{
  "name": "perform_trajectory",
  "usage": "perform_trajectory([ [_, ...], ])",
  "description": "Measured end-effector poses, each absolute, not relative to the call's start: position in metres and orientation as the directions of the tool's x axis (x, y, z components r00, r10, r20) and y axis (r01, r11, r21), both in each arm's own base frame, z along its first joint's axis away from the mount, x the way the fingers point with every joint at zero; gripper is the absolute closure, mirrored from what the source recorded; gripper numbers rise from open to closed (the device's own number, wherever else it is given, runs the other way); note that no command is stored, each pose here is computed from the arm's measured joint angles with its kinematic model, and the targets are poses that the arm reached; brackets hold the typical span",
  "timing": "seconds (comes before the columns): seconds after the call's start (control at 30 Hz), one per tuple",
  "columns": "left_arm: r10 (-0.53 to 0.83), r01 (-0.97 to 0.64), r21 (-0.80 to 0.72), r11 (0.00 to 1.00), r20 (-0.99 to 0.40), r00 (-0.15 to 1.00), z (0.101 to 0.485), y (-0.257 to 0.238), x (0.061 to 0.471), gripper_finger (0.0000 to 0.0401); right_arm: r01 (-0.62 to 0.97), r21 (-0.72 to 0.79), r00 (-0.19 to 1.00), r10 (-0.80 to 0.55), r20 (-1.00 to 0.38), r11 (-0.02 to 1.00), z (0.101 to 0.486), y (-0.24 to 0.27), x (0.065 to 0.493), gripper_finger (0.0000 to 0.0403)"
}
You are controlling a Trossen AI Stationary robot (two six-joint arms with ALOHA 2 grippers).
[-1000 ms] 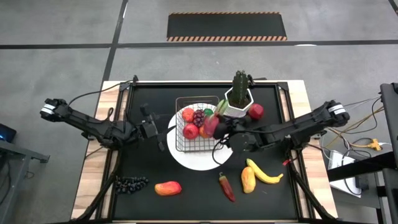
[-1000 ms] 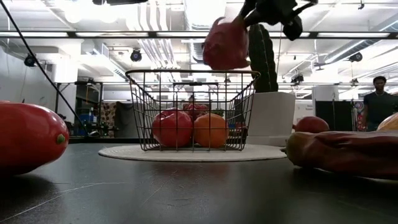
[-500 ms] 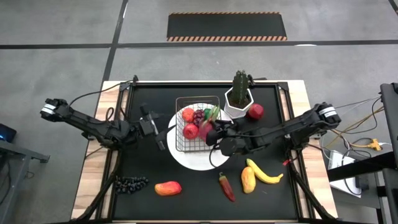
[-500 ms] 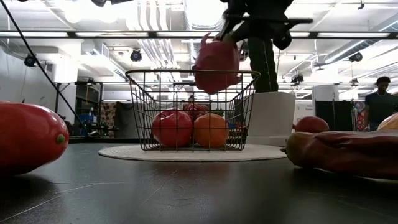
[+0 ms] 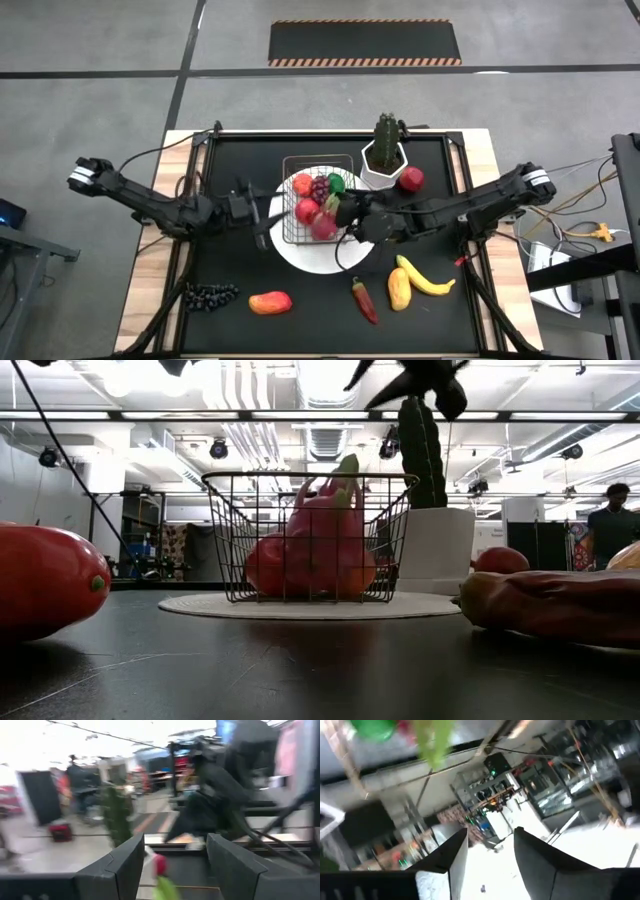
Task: Build produce basket
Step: Put the dragon fruit into the gold wire basket
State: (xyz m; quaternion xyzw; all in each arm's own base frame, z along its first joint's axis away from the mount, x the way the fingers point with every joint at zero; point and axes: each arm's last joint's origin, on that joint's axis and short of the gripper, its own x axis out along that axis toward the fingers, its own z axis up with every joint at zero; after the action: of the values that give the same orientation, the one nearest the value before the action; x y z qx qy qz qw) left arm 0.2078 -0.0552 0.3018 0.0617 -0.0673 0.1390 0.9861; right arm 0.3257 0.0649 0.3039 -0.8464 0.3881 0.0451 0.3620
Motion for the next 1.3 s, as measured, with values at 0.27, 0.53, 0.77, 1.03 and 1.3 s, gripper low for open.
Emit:
perform_trajectory([
  [0.27,0.151,-0.154,0.017,0.988,0.138,0.979,0.276,-0.085,0.234,0.0203,-0.338,-0.932,0.738,-0.577,-0.350,0.132,0.334,0.045,0.305,0.0305],
  [0.53,0.107,-0.108,0.001,0.994,0.132,0.985,0.266,-0.107,0.254,0.0203,-0.160,-0.689,0.797,-0.320,-0.513,0.707,0.341,0.049,0.278,0.0361],
  [0.77,0.107,-0.108,0.002,0.994,0.130,0.986,0.269,-0.109,0.259,0.0203,-0.271,-0.421,0.794,-0.047,-0.607,0.866,0.324,0.078,0.264,0.0393],
  [1.03,0.107,-0.109,0.012,0.994,0.129,0.986,0.268,-0.109,0.258,0.0203,-0.151,-0.395,0.770,-0.143,-0.622,0.906,0.294,0.103,0.249,0.0394],
  [1.3,0.118,-0.133,0.099,0.986,0.147,0.982,0.274,-0.107,0.261,0.0203,0.022,-0.392,0.903,-0.187,-0.387,0.920,0.263,0.113,0.254,0.0394],
])
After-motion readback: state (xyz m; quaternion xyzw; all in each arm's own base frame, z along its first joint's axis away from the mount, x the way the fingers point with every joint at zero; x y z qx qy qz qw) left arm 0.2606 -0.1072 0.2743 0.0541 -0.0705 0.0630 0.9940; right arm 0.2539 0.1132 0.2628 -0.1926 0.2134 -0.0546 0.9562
